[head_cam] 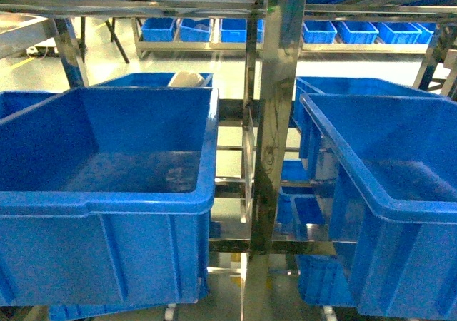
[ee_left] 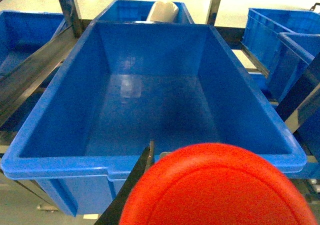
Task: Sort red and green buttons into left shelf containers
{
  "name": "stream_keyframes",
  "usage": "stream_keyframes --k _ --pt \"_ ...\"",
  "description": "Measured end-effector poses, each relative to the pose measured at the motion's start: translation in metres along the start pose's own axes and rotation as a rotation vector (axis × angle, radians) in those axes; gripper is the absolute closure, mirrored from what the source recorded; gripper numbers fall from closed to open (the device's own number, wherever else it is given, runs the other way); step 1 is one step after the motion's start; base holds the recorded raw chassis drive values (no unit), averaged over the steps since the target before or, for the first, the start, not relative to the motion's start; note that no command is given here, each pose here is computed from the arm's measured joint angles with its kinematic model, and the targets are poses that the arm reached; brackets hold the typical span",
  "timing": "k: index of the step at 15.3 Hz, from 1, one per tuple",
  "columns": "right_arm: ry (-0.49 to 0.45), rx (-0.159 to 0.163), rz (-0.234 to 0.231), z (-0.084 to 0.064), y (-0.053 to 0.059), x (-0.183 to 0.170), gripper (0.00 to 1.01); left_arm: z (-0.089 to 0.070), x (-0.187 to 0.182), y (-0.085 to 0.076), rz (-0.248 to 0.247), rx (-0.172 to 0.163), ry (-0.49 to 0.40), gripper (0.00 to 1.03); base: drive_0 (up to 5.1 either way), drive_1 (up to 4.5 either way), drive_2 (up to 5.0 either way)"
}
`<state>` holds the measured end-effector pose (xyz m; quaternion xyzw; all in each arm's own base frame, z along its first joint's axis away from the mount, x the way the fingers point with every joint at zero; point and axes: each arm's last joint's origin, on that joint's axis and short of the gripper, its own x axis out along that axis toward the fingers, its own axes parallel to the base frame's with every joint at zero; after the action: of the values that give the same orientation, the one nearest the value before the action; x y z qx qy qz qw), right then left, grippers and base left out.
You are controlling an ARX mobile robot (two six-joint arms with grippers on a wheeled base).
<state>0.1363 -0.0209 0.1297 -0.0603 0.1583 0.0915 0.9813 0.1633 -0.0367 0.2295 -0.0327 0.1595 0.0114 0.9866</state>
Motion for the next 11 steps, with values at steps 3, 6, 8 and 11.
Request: stream_keyframes --k 3,6,8,11 --pt "0.000 0.000 -0.001 0.0000 0.0000 0.0000 0.75 0.0003 0.0002 0.0012 0.012 -0.002 -0.002 0.77 0.0 0.00 0.0" --pt "0.000 0.000 -0.002 0.0000 -0.0001 0.0000 0.75 0.0002 0.0002 0.0011 0.011 -0.002 -0.002 0.77 0.0 0.00 0.0" --pt "0.000 0.000 -0.001 0.0000 0.0000 0.0000 0.75 0.0003 0.0002 0.0011 0.012 -0.003 -0.002 0.77 0.0 0.00 0.0" --pt "-0.001 0.000 -0.002 0.0001 -0.0001 0.0000 0.75 0.0008 -0.0003 0.0010 0.009 -0.003 -0.008 0.77 0.0 2.91 -2.8"
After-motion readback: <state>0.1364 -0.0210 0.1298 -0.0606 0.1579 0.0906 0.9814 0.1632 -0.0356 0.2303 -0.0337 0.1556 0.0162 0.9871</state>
